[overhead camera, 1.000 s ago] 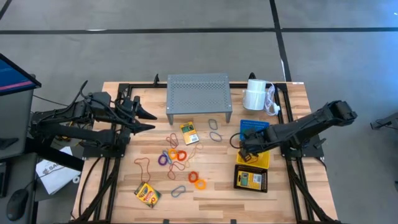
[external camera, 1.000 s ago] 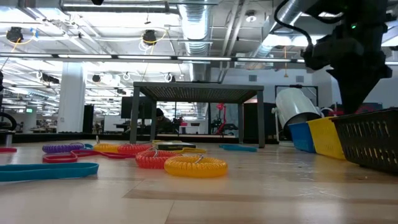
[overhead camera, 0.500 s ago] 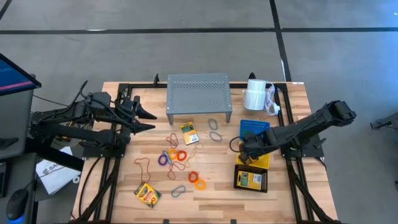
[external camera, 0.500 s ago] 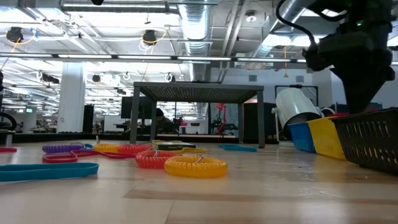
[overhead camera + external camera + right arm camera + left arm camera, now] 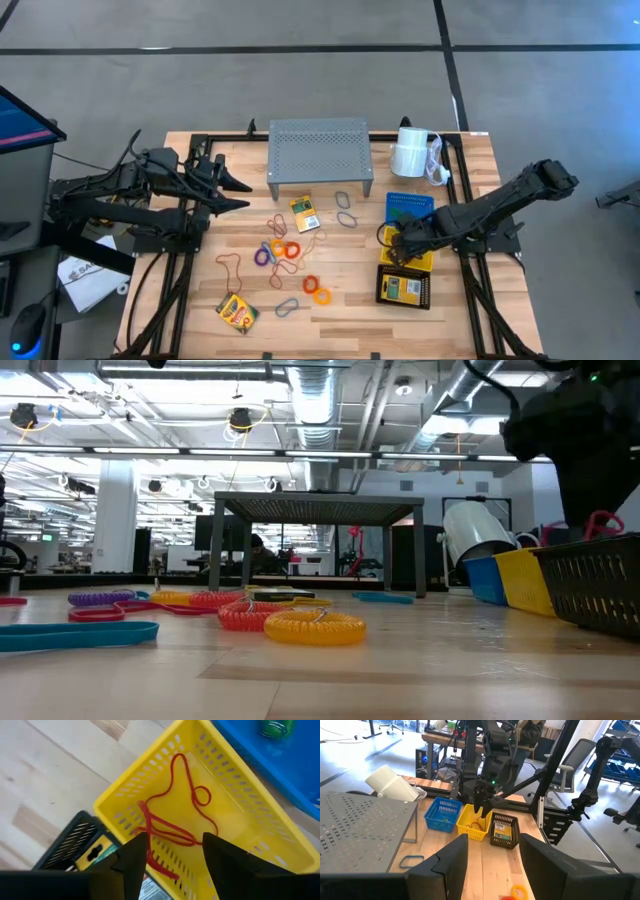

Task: Pick & Place Office Desk Supplies
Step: Put the red rubber band into the yellow basket

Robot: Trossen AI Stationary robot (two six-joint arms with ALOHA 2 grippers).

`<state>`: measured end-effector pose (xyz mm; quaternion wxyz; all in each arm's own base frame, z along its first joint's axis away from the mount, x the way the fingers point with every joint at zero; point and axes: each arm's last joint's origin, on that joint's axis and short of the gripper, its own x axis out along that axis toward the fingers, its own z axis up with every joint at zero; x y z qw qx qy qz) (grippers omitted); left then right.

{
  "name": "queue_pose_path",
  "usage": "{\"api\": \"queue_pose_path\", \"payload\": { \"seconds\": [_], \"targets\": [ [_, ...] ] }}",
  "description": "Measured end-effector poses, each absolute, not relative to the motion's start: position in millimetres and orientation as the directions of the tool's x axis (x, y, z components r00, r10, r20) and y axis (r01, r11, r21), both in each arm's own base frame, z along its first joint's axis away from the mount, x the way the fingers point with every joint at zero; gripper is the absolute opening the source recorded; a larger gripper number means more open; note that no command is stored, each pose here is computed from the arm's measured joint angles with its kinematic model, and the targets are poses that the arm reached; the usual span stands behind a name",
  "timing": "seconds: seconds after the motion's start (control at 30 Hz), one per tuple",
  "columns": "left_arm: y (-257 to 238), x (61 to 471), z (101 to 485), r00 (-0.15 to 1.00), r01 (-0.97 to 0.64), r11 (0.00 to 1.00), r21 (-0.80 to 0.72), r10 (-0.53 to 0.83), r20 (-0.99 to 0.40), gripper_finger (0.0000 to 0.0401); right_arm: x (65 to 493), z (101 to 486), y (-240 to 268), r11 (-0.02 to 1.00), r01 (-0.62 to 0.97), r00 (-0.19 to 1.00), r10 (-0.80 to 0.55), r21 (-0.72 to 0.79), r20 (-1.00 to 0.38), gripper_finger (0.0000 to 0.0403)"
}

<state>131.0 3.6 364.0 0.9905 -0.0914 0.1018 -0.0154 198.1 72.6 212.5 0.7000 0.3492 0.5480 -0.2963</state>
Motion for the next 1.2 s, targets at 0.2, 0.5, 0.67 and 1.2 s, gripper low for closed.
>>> {"api": "queue_pose_path", "payload": {
  "seconds": [0.2,0.5,0.67,1.2],
  "targets": [
    [4,131,364,0.979,0.012,0.983,-0.184,-0.049,-0.199,0.0173,190,220,65,0.505,0.847,0.213,-0.039,0.165,-0.976,0.0160],
    [4,131,364,0.979,0.010,0.981,-0.193,-0.049,-0.198,0.0173,202,217,67,0.427,0.871,0.284,-0.031,0.244,-0.958,0.0106],
    [4,131,364,0.979,0.008,0.978,-0.210,-0.050,-0.197,0.0173,201,215,62,0.363,0.905,0.261,-0.060,0.223,-0.963,0.0103],
    [4,131,364,0.979,0.007,0.973,-0.230,-0.053,-0.196,0.0173,139,204,77,0.137,0.851,0.524,-0.137,0.507,-0.841,0.0103]
  ]
}}
